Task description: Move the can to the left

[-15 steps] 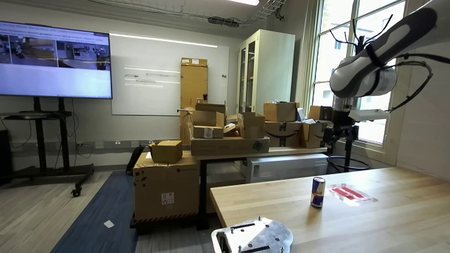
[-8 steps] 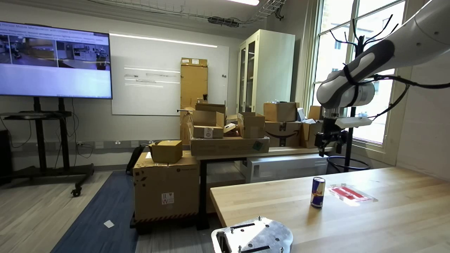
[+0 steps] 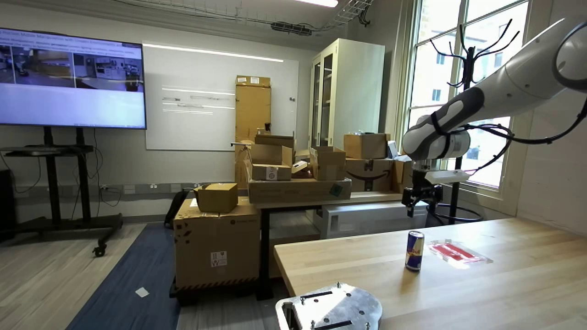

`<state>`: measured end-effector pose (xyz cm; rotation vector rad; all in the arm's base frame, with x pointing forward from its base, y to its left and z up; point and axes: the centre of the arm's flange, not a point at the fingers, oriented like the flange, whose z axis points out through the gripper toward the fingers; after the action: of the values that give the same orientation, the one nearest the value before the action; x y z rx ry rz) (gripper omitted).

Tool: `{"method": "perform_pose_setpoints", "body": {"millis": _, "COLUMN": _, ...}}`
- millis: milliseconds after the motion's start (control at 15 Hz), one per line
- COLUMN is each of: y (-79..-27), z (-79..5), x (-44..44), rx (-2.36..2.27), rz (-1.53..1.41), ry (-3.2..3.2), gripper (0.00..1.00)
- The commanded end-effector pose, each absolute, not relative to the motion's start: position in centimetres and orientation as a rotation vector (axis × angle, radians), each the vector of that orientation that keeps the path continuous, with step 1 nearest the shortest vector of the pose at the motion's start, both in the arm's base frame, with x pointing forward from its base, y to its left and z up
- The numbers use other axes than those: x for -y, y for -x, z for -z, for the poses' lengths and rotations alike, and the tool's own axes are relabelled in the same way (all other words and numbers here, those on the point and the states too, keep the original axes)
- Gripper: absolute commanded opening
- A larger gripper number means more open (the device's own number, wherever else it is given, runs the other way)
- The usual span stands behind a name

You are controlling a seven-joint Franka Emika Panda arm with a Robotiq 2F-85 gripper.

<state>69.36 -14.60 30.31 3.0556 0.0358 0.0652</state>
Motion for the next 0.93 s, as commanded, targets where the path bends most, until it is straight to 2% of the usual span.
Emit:
{"method": "perform_pose_setpoints", "body": {"millis": 0, "y": -71.7, "z": -27.6, "x": 14.9, "rx": -0.052, "rz": -0.012, "ry": -3.093, "gripper": 1.0}}
{"method": "perform_pose_setpoints", "body": {"millis": 867, "y": -72.0, "z": -22.0, "x": 14.8, "rx": -0.064, "rz": 0.09, "ry": -3.099, "gripper": 1.0}}
